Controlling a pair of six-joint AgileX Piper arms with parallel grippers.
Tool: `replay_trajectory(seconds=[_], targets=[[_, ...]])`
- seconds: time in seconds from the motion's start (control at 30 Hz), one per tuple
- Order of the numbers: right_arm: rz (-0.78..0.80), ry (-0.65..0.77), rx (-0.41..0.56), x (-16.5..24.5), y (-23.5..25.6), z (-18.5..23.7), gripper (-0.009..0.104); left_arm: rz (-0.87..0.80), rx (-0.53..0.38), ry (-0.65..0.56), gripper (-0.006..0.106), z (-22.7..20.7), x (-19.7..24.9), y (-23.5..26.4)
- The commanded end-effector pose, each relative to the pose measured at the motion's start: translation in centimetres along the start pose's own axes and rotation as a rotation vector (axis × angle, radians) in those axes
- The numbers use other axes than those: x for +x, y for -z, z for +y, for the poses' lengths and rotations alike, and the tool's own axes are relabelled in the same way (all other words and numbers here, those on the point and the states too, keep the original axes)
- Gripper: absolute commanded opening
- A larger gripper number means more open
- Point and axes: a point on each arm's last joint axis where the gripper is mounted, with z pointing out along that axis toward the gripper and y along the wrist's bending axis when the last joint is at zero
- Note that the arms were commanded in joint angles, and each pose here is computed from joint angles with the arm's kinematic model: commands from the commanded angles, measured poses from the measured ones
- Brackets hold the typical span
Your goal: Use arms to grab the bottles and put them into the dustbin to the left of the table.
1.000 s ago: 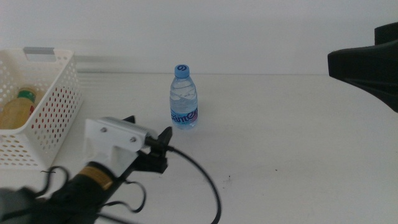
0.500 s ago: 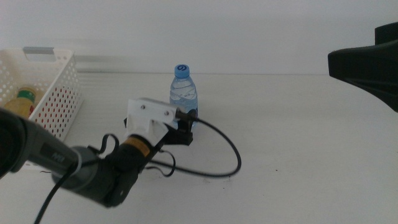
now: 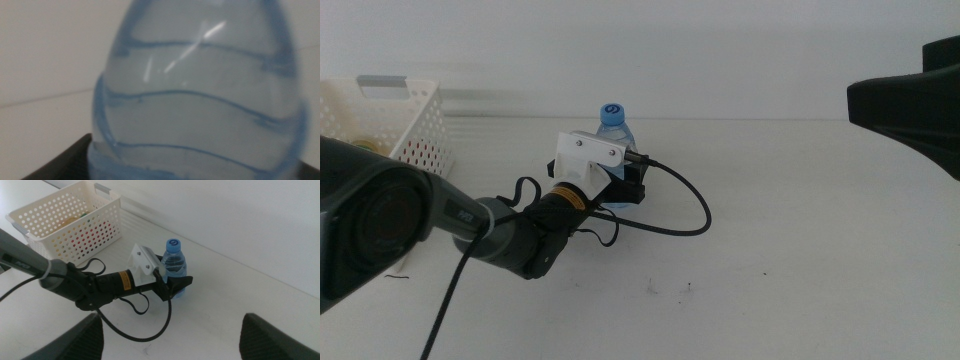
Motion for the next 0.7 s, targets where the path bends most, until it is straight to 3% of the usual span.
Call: replay_trajectory(seconds=[0.0, 0.1, 0.17, 0.3, 0.4, 0.5, 0.67], targets=[[-0.024, 0.014, 0.001, -0.3, 0.3, 0.0, 0.091, 0.008, -0.003, 0.003, 0.094, 0.2, 0.1, -0.7], [-0.024, 0.014, 0.001, -0.3, 0.3, 0.0, 0.091, 0.022, -0.011, 0.0, 0.088, 0.4, 0.2, -0.8], [-0.024, 0.014, 0.001, -0.3, 0.3, 0.0, 0.091, 0.023, -0.007, -0.002, 0.075, 0.5, -0.1, -0.6], [-0.024, 0.014, 0.001, -0.3, 0.3, 0.0, 0.091, 0.008, -0.001, 0.006, 0.036, 0.1, -1.9, 0.8], [-0.024, 0.014, 0.001, -0.3, 0.3, 0.0, 0.091, 0.039, -0.014, 0.0, 0.001, -0.4, -5.7, 3.6], [-0.024, 0.014, 0.001, -0.3, 0.3, 0.0, 0.091, 0.183, -0.038, 0.01, -0.002, -1.1, -10.9, 7.0], [-0.024, 0.014, 0.001, -0.3, 0.3, 0.0, 0.091, 0.345, -0.189, -0.052, -0.002, 0.1, -19.4, 12.0]])
